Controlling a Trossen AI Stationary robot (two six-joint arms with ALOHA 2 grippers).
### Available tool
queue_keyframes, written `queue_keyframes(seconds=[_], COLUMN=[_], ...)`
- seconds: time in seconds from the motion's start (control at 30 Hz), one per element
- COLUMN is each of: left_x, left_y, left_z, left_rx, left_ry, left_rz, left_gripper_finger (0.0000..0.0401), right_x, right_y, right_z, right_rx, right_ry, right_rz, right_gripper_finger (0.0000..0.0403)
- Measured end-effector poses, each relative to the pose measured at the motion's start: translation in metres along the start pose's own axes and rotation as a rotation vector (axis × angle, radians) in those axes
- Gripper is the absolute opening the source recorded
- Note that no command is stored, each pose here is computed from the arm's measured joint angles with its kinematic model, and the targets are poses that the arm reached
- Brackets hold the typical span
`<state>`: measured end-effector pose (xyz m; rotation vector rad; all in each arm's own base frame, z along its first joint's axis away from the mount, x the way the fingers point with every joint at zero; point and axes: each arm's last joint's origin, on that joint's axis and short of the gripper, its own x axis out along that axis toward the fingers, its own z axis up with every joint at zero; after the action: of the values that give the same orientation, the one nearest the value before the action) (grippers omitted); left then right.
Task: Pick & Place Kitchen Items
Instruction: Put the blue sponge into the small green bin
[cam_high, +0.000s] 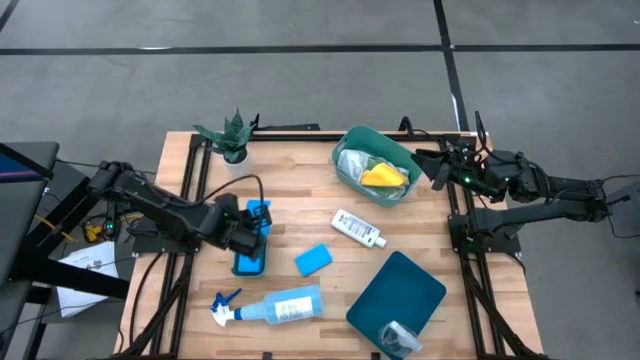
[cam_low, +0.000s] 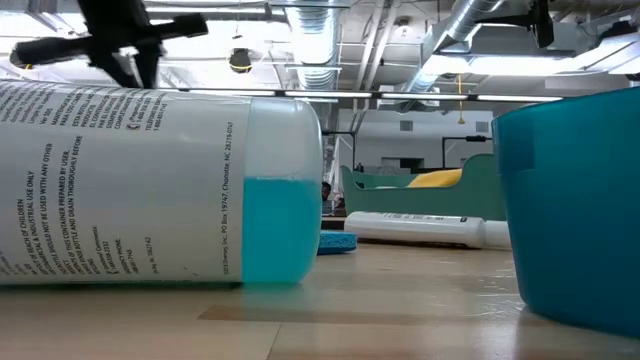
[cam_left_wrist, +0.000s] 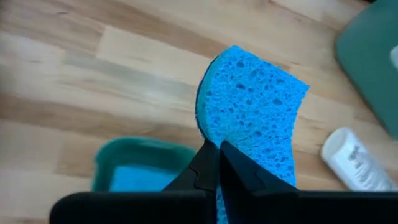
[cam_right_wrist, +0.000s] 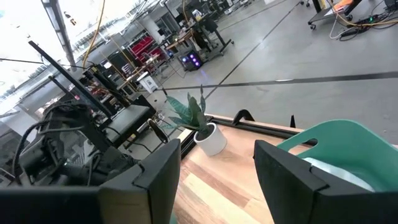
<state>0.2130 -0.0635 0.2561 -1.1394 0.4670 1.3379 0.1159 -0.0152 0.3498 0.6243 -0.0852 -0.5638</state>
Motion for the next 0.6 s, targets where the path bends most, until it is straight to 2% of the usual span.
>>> queue_keyframes(seconds=[0.17,0.6], left_x=[-0.010,-0.027], left_y=[0.014,0.033], left_z=[-0.008,-0.027], left_rx=[0.046,0.135], left_ry=[0.008,0.091], left_rz=[0.041,0.027], left_gripper_finger=[0.0002,0.0003], right_x=[0.000,0.000], right_y=[0.000,0.000], right_z=[0.000,0.000], right_rx=[0.007,0.011], right_ry=[0.000,-0.001], right_rz=[0.000,0.001], right_gripper_finger=[0.0195,0.0195])
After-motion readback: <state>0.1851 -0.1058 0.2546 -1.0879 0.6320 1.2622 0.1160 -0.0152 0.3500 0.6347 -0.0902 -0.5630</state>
